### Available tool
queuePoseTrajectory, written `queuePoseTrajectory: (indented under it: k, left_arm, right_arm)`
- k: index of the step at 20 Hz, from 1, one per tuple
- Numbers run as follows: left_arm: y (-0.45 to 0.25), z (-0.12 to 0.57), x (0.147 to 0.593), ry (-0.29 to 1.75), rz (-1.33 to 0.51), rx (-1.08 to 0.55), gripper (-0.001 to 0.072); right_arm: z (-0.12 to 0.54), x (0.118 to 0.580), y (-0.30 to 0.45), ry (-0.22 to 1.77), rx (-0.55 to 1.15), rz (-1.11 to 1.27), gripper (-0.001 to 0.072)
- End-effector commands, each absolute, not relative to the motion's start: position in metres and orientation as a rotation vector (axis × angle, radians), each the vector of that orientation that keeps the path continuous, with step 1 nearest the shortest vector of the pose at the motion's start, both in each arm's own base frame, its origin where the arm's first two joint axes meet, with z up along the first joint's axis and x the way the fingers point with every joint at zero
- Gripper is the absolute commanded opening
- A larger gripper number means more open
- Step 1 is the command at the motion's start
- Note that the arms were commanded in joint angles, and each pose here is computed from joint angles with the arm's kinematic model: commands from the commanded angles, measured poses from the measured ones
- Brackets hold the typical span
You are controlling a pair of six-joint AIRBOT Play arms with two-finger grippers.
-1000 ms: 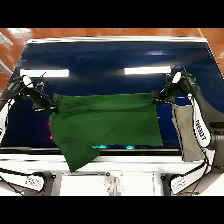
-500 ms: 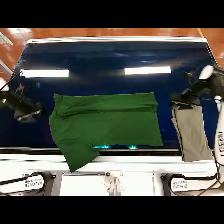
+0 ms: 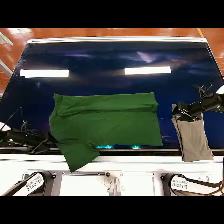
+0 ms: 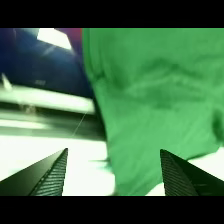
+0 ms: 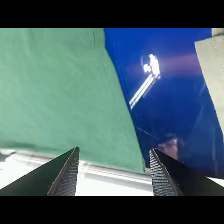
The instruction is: Fold the shirts.
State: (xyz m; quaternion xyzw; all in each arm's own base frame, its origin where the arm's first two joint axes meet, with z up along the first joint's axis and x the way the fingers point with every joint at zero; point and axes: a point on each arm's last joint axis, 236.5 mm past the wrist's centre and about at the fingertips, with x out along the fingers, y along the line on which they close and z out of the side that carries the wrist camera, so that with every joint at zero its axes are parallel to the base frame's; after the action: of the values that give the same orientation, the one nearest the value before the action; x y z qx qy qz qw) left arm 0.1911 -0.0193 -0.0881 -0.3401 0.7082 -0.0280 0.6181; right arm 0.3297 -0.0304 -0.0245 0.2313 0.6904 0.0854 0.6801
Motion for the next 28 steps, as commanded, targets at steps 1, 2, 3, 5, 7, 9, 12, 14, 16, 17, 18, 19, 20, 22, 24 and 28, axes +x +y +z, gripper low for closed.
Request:
queuePoseTrajectory:
  k: [1,2,3,5,7,9,12,14,16,17,18,19,20,22,24,28]
  left_arm:
    - [-0.033,-0.104,0.200,1.581,-0.068,-0.825,0.0711]
    - [-0.037,-0.108,0.199,1.601,-0.075,-0.818,0.0710]
    - [-0.043,-0.113,0.196,1.630,-0.088,-0.810,0.0710]
    - [-0.052,-0.123,0.192,1.680,-0.108,-0.787,0.0709]
    - [-0.061,-0.130,0.204,1.653,-0.109,-0.804,0.0655]
    - [-0.069,-0.131,0.226,1.572,-0.095,-0.846,0.0459]
    - [-0.079,-0.125,0.229,1.561,-0.149,-0.853,0.0040]
    - [-0.086,-0.117,0.218,1.599,-0.242,-0.831,0.0040]
    - [-0.086,-0.110,0.209,1.617,-0.297,-0.842,0.0039]
    - [-0.085,-0.107,0.208,1.618,-0.306,-0.855,0.0039]
    - [-0.082,-0.105,0.207,1.617,-0.309,-0.868,0.0039]
    - [-0.081,-0.103,0.206,1.615,-0.306,-0.882,0.0040]
    - [-0.080,-0.102,0.206,1.616,-0.305,-0.892,0.0039]
    - [-0.080,-0.101,0.206,1.614,-0.308,-0.892,0.0039]
    - [-0.079,-0.100,0.207,1.605,-0.313,-0.883,0.0039]
    - [-0.079,-0.099,0.207,1.604,-0.314,-0.883,0.0040]
  right_arm:
    - [-0.027,0.335,-0.032,1.513,0.530,0.183,0.0558]
    - [-0.028,0.335,-0.033,1.512,0.528,0.180,0.0558]
    - [-0.028,0.335,-0.033,1.512,0.529,0.180,0.0558]
    - [-0.028,0.335,-0.033,1.513,0.529,0.180,0.0558]
    - [-0.028,0.334,-0.032,1.517,0.532,0.180,0.0558]
    - [-0.028,0.334,-0.032,1.520,0.544,0.169,0.0558]
    - [-0.032,0.327,-0.032,1.548,0.553,0.160,0.0672]
    - [-0.046,0.304,-0.026,1.627,0.559,0.174,0.0676]
    - [-0.065,0.273,-0.014,1.724,0.597,0.192,0.0676]
    - [-0.075,0.258,-0.007,1.763,0.610,0.208,0.0676]
    - [-0.086,0.248,-0.003,1.781,0.621,0.209,0.0676]
    - [-0.095,0.244,-0.001,1.781,0.635,0.186,0.0675]
    - [-0.101,0.243,0.002,1.771,0.660,0.171,0.0675]
    - [-0.110,0.240,0.015,1.756,0.726,0.171,0.0675]
    - [-0.119,0.232,0.024,1.773,0.719,0.173,0.0675]
    - [-0.134,0.225,0.045,1.796,0.662,0.173,0.0674]
